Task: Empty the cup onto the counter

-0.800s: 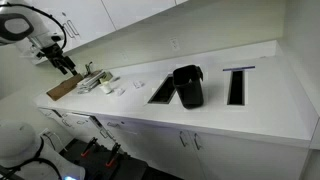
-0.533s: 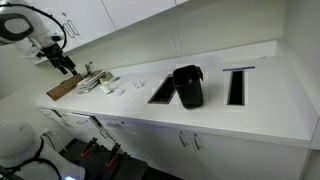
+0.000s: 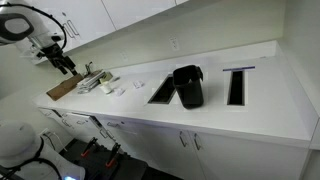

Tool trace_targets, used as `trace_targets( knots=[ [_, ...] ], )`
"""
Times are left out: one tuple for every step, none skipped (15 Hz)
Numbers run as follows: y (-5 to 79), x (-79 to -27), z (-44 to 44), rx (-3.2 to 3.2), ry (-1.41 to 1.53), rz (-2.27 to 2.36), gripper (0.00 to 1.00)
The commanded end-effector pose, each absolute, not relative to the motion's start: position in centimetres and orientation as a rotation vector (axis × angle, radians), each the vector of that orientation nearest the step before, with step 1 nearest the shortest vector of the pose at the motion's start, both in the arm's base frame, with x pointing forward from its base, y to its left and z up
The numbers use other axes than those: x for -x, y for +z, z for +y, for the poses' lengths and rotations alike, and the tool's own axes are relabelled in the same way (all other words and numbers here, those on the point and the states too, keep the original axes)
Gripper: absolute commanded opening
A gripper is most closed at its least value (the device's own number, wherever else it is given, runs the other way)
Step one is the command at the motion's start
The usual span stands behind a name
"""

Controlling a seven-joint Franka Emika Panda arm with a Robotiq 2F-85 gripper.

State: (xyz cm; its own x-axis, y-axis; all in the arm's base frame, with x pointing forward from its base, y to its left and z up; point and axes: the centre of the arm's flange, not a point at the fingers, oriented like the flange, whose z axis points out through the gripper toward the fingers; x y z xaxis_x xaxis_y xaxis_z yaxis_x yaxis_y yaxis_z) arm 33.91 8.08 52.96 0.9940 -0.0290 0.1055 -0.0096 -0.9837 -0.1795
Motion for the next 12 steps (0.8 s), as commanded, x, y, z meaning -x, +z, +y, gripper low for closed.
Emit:
trace_targets(
  knots=[
    [52.6,-34.5,9.1,2.975,-0.145,-0.006,1.0],
    [52.3,-35.1,10.1,2.968,-0.143,-0.042,1.0],
    [51.8,-36.1,11.7,2.989,-0.135,-0.05,1.0],
    [51.2,-36.9,12.8,3.01,-0.136,-0.06,1.0],
    [50.2,-38.1,14.2,3.033,-0.155,-0.068,1.0],
    [49.1,-39.3,15.4,3.053,-0.182,-0.06,1.0],
    [48.1,-40.3,16.6,3.058,-0.202,-0.058,1.0],
    [46.9,-41.7,17.8,3.074,-0.24,-0.04,1.0],
    [45.7,-43.0,19.0,3.09,-0.269,-0.009,1.0],
    [44.8,-44.0,19.8,3.095,-0.298,0.011,1.0],
    [43.8,-45.1,20.6,3.103,-0.327,0.04,1.0],
    [42.9,-46.2,21.2,3.097,-0.349,0.064,1.0]
  ],
)
